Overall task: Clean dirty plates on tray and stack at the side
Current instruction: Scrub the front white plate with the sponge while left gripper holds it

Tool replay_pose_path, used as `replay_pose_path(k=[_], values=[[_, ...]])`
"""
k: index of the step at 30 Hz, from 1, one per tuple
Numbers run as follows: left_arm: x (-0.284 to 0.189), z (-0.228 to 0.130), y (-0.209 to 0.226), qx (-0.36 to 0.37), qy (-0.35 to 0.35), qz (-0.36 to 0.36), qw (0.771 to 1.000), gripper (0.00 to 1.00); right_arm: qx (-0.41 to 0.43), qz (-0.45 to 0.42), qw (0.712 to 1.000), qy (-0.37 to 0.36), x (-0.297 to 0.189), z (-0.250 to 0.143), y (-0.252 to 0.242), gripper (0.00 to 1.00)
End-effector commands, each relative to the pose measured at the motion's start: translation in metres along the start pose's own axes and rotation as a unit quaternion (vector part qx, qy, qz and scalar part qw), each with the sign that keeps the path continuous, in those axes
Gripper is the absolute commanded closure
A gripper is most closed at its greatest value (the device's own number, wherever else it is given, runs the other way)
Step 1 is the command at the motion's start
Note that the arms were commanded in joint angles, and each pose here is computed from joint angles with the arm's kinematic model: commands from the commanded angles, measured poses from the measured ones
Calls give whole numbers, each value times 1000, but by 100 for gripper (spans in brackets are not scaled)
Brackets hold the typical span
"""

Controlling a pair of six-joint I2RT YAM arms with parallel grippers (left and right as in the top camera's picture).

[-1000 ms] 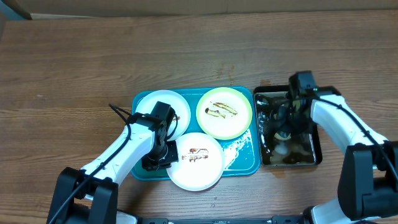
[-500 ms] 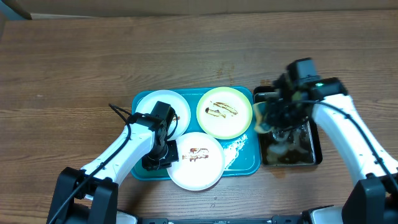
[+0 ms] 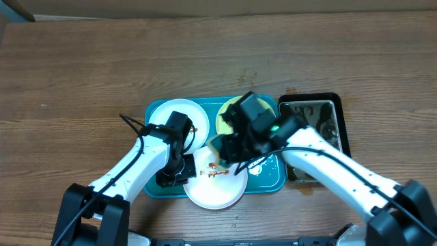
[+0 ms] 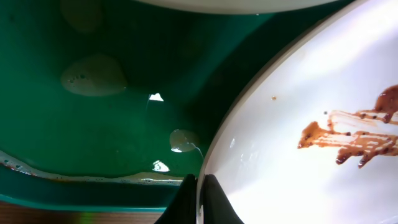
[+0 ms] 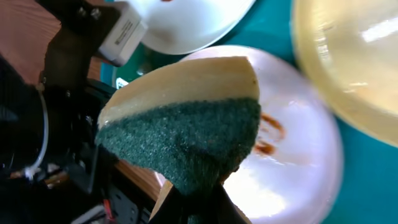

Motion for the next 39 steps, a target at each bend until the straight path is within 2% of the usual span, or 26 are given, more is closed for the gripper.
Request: replay_pose_path(k=[1,8,14,23,33,39], values=[[4,-1,0,3,4,7,1000,96,54,-4,998,25,28,-3,4,96],[4,-1,0,3,3,7,1000,96,77,6,995,59,71,-7,11,96],[4,-1,0,3,3,7,1000,96,106,10,993,59,89,-7,15,96],[4,-1,0,3,3,7,1000,96,119,10,991,62,96,-12,18,96],[4,-1,0,3,3,7,1000,96,145,11,987,62,113,-30,0,96],[4,-1,0,3,4,7,1000,96,153,-47,986,45,113,-33,-13,96]])
Point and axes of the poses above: each gripper's point midway between its finger pads, its own x axis out along the fingers, its own y axis along the line the jaws close on, z = x × y, the point moved 9 cm from there along -x, back along the fingers, and after that the axes turned 5 degrees about -x, right-handed, at the moved point
